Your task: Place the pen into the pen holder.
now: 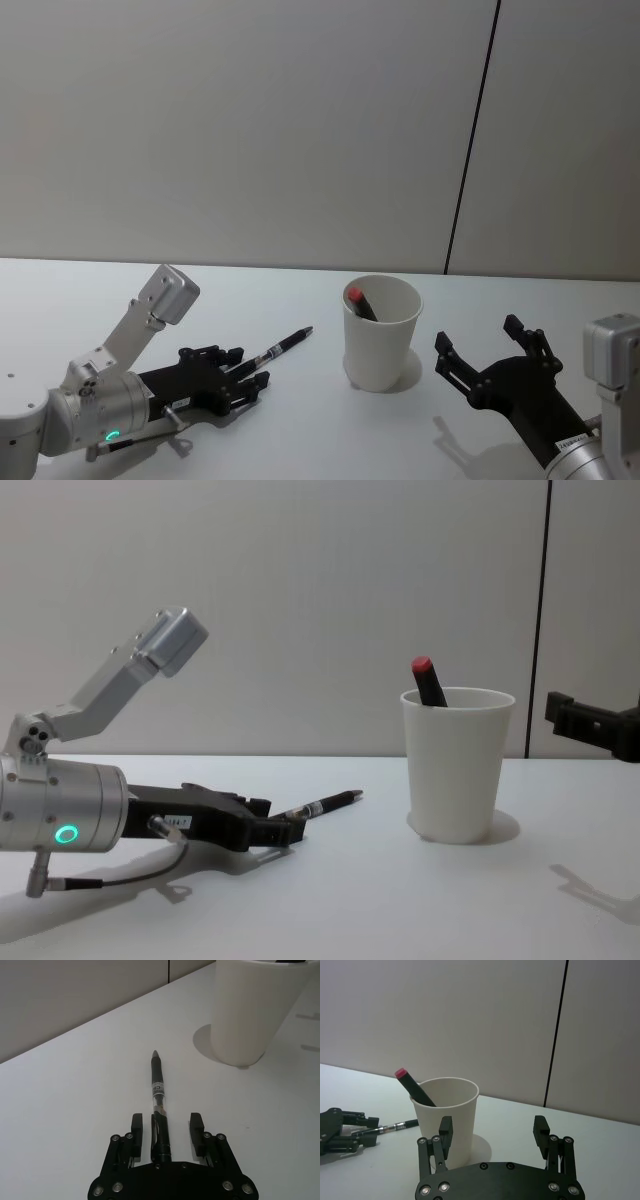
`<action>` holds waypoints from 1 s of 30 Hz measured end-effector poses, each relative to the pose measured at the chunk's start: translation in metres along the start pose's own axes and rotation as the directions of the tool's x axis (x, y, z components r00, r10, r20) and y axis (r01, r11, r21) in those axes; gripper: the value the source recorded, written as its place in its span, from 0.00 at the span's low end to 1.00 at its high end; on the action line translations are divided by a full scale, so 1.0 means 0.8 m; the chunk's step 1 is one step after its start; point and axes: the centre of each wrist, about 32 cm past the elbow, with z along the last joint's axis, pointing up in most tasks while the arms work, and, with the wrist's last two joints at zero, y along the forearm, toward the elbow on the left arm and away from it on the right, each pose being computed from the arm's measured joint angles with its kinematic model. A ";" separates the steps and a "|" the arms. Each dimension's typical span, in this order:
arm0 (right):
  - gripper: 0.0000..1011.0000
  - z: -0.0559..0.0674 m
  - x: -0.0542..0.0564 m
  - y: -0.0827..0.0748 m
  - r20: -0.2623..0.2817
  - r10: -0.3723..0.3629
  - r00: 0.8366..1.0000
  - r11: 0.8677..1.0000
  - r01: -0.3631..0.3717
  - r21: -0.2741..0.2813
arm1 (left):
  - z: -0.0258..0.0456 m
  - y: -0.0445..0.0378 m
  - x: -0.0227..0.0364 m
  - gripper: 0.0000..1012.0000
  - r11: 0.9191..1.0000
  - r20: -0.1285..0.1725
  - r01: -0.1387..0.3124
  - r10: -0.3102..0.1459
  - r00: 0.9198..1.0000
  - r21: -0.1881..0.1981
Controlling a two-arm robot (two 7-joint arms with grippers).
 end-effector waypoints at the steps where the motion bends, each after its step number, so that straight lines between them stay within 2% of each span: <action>1: 0.99 0.000 0.000 0.000 0.000 0.000 1.000 1.000 0.000 0.000 | -0.0002 0.000 0.0000 0.57 1.000 -0.001 0.001 -0.001 1.000 -0.001; 21: 0.99 0.000 0.000 0.000 0.000 0.000 1.000 1.000 0.000 0.000 | -0.0006 0.000 0.0012 0.44 1.000 -0.010 0.005 -0.005 1.000 -0.011; 30: 0.99 0.000 0.000 0.000 0.000 0.000 1.000 1.000 0.000 0.000 | -0.0024 0.001 0.0028 0.38 1.000 -0.031 0.004 -0.005 1.000 -0.023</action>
